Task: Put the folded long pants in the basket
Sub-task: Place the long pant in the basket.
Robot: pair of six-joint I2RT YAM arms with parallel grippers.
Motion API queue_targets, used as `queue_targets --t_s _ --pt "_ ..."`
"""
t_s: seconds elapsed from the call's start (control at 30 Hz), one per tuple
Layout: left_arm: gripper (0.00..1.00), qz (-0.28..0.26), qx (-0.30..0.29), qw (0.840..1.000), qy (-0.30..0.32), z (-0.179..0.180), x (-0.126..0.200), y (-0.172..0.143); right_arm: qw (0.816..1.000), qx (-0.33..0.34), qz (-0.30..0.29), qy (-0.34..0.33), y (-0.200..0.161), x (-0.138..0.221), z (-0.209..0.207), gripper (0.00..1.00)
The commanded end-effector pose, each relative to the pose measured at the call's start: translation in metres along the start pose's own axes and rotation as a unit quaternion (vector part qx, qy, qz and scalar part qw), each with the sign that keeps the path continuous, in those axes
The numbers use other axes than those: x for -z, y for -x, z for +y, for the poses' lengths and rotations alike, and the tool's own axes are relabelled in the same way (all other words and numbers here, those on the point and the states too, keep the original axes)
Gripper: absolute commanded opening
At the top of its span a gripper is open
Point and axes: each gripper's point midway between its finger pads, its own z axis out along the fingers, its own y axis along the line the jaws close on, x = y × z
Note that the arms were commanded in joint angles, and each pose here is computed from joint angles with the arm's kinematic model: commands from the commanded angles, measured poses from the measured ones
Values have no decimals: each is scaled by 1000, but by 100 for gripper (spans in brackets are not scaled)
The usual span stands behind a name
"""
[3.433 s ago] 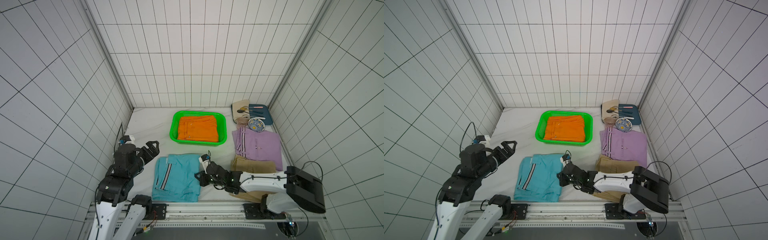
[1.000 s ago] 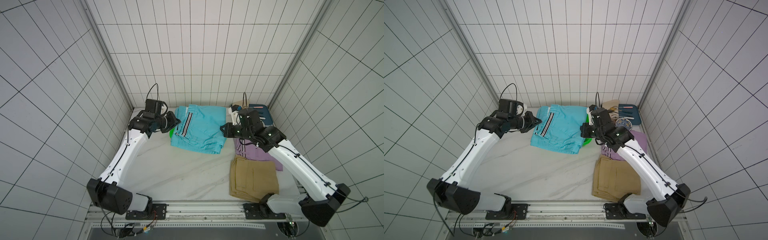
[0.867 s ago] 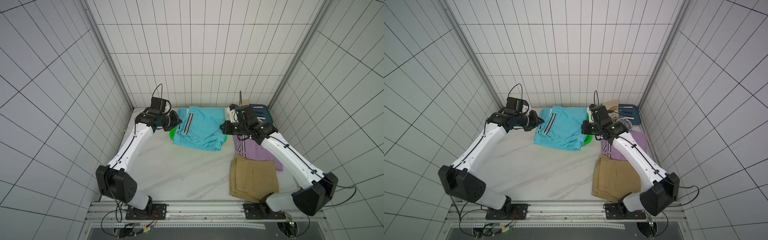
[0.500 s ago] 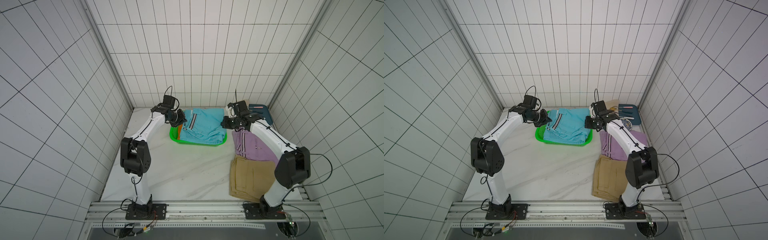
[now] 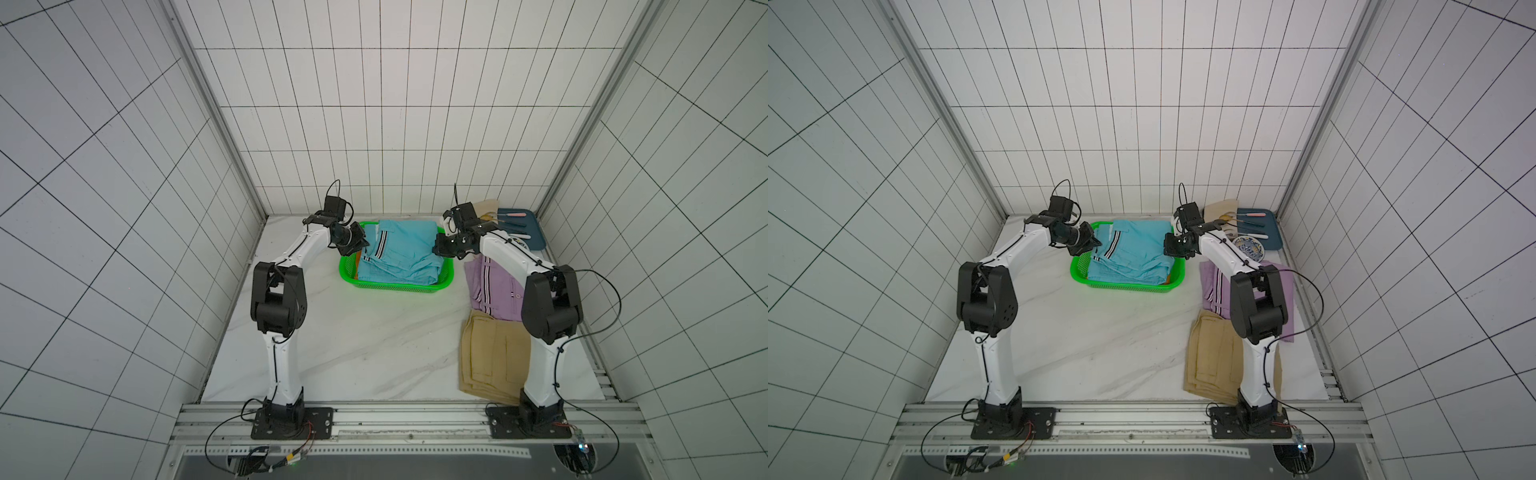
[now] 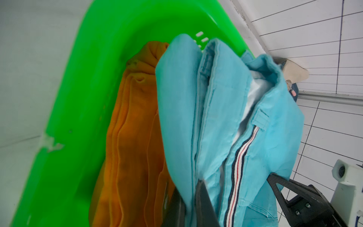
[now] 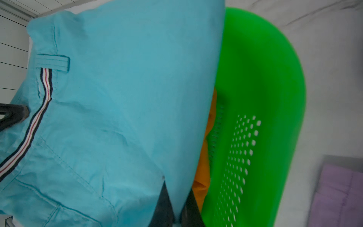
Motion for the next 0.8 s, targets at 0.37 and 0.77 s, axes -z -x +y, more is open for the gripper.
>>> queue_targets --t_s 0.37,0.77 --pt "0 -26 24 999 29 42 -10 18 996 3 12 -92 -13 -18 -38 0" --pt "0 -27 47 997 63 64 -3 -2 988 -62 87 -112 -60 -14 -37 0"
